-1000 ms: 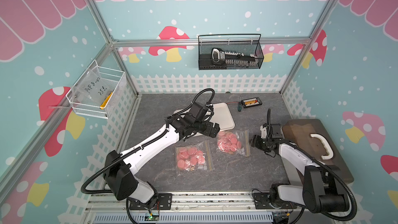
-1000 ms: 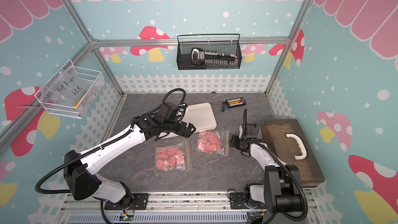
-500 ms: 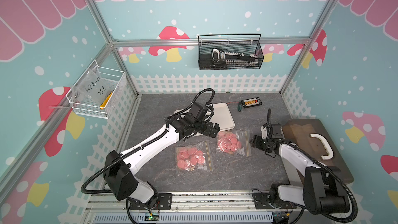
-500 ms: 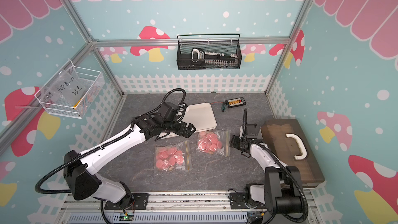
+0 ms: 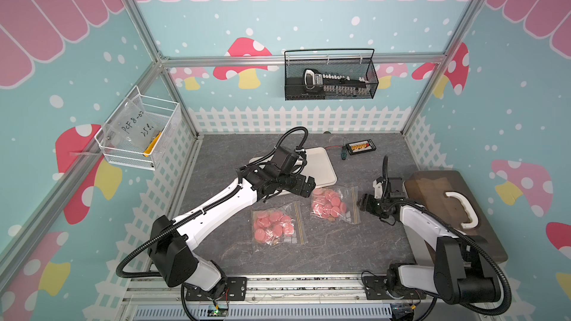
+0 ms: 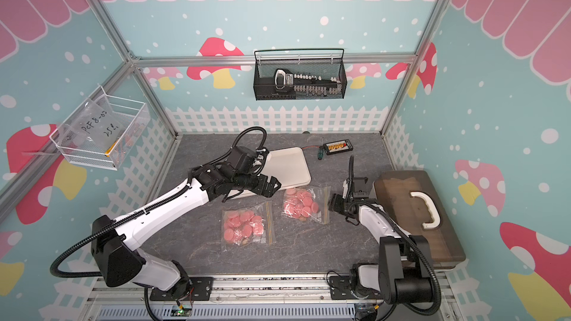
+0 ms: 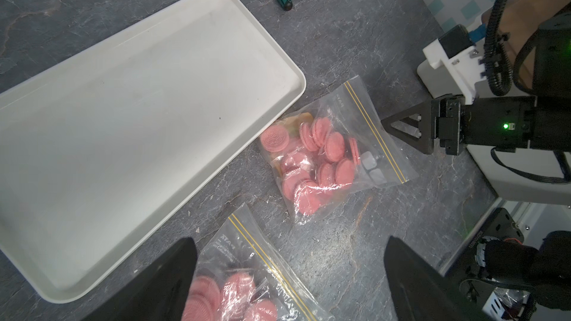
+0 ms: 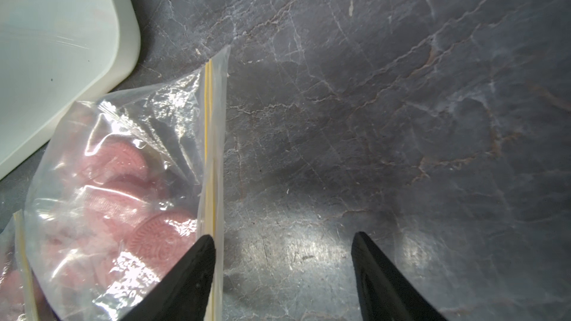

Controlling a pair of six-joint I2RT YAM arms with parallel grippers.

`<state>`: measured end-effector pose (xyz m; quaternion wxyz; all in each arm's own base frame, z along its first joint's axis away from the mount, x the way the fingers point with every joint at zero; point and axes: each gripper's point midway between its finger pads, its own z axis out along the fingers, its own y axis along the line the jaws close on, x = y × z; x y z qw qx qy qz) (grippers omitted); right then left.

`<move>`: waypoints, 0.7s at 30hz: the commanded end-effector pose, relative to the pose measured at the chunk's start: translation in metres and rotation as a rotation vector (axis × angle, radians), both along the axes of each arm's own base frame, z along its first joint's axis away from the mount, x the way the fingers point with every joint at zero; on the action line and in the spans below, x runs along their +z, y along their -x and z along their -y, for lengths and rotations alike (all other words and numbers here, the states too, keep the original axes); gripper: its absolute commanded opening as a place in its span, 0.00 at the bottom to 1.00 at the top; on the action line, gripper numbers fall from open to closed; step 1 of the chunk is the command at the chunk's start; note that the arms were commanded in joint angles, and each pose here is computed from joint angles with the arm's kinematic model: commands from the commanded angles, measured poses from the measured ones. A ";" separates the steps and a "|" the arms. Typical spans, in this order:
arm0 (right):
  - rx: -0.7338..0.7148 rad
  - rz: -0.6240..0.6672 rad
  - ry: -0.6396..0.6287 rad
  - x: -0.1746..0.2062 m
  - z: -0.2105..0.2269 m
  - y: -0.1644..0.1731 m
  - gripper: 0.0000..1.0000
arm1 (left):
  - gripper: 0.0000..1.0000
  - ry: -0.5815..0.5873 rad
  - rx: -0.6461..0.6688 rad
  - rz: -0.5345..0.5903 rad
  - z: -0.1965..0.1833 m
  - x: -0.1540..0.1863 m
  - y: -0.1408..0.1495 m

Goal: Pour cookies out of the ziploc bag
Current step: Open the ziploc bag at the center of the board.

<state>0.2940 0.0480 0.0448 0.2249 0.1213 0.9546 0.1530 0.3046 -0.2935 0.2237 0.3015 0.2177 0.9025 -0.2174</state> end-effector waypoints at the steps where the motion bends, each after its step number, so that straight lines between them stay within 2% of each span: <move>1: 0.009 -0.007 -0.003 -0.004 -0.001 -0.001 0.69 | 0.99 0.006 0.004 0.006 -0.001 0.003 0.004; 15: 0.054 0.029 -0.099 -0.007 -0.018 -0.008 0.54 | 0.99 -0.003 0.014 0.013 -0.006 0.002 0.006; 21: 0.066 0.031 -0.116 -0.008 -0.022 -0.008 0.40 | 0.99 -0.004 0.015 0.016 -0.006 0.003 0.005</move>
